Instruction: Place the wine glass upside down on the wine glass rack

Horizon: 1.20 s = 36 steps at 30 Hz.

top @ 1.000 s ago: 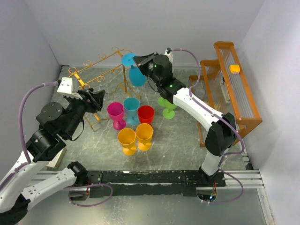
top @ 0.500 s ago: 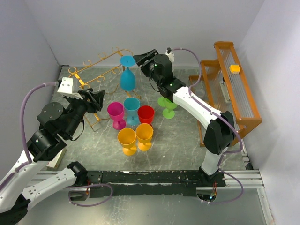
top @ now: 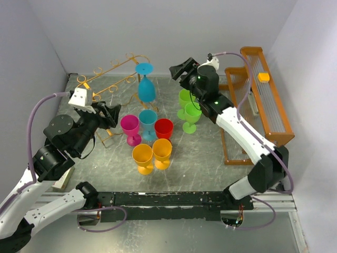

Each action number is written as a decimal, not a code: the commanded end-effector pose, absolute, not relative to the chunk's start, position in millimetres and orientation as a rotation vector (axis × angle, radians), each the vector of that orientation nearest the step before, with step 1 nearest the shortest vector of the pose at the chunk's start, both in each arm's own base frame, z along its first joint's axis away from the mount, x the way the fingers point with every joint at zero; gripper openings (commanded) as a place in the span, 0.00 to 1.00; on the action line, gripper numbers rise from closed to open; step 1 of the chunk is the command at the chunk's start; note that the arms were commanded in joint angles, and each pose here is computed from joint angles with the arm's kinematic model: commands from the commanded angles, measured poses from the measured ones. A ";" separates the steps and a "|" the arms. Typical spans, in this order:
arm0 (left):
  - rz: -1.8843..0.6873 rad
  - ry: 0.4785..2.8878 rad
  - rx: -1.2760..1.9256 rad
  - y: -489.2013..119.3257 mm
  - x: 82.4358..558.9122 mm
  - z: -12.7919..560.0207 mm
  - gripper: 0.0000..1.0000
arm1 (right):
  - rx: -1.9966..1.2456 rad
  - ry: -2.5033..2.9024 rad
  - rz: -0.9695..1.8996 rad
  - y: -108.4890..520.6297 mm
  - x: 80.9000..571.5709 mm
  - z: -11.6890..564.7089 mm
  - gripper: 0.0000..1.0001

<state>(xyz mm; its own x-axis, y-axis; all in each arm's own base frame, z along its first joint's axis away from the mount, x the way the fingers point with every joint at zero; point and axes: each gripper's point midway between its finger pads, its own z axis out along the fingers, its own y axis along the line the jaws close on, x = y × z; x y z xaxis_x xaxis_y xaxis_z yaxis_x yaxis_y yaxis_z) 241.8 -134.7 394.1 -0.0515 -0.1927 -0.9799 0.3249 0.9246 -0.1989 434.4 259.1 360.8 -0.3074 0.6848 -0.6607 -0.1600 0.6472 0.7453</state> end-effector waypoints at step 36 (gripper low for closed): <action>-0.661 1.523 0.303 -171.0 209.6 397.5 0.87 | -0.255 2.375 0.124 191.4 375.7 180.2 0.34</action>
